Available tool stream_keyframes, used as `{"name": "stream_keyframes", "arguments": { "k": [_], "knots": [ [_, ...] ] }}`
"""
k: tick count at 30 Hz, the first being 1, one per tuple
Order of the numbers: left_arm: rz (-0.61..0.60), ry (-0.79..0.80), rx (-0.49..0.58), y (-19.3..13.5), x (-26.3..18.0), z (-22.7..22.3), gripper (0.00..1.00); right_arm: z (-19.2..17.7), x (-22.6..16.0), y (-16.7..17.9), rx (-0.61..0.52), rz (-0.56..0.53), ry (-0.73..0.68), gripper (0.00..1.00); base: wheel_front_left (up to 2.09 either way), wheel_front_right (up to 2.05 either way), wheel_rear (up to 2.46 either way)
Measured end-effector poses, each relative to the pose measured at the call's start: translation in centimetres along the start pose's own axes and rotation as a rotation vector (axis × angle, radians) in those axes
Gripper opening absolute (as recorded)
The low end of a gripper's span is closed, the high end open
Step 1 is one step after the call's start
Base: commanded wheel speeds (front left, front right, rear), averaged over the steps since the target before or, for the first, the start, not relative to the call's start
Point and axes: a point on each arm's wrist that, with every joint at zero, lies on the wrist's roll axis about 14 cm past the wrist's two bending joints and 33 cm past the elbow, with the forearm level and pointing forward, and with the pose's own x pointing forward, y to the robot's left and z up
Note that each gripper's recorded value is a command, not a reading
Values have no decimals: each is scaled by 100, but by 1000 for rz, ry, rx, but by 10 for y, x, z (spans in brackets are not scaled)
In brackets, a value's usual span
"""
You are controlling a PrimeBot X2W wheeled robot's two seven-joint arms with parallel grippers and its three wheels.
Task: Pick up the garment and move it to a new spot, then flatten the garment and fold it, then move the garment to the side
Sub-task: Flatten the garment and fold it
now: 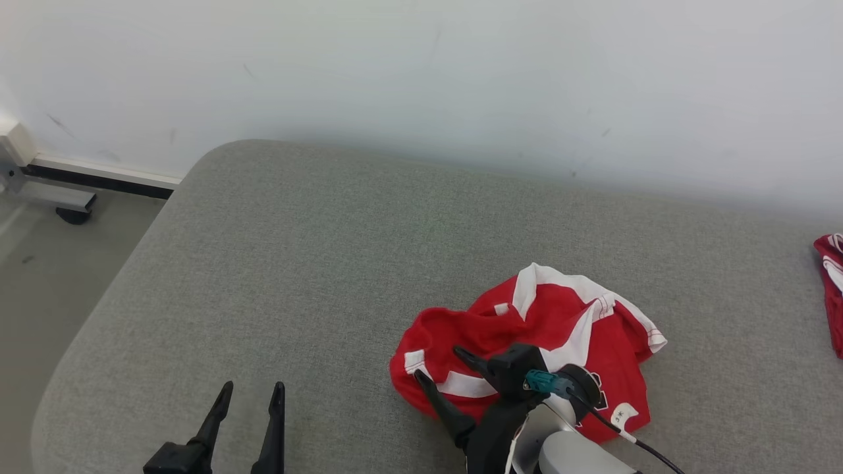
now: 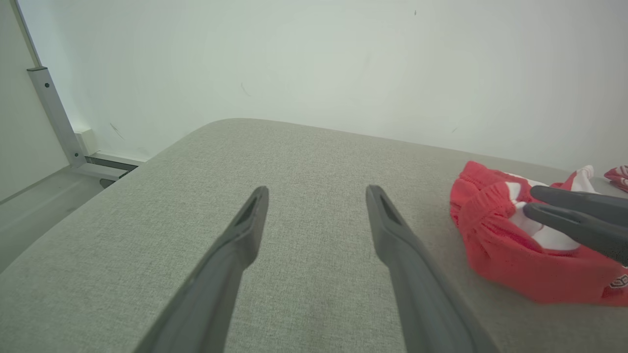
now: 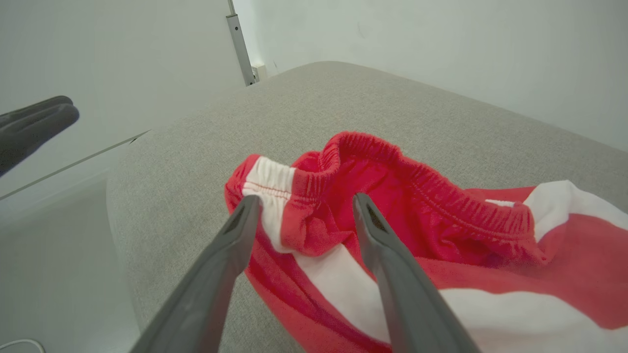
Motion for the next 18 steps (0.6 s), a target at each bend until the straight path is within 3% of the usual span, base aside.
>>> {"name": "stream_keyframes", "arguments": {
  "k": [10, 18],
  "knots": [
    [-10, -5, 2, -3, 6, 1, 100, 24, -5, -24, -45, -52, -103, 100, 0, 0, 0],
    [-49, -16, 10, -15, 15, 4, 100, 59, -63, -112, -70, -289, -240, 100, 0, 0, 0]
  ]
}}
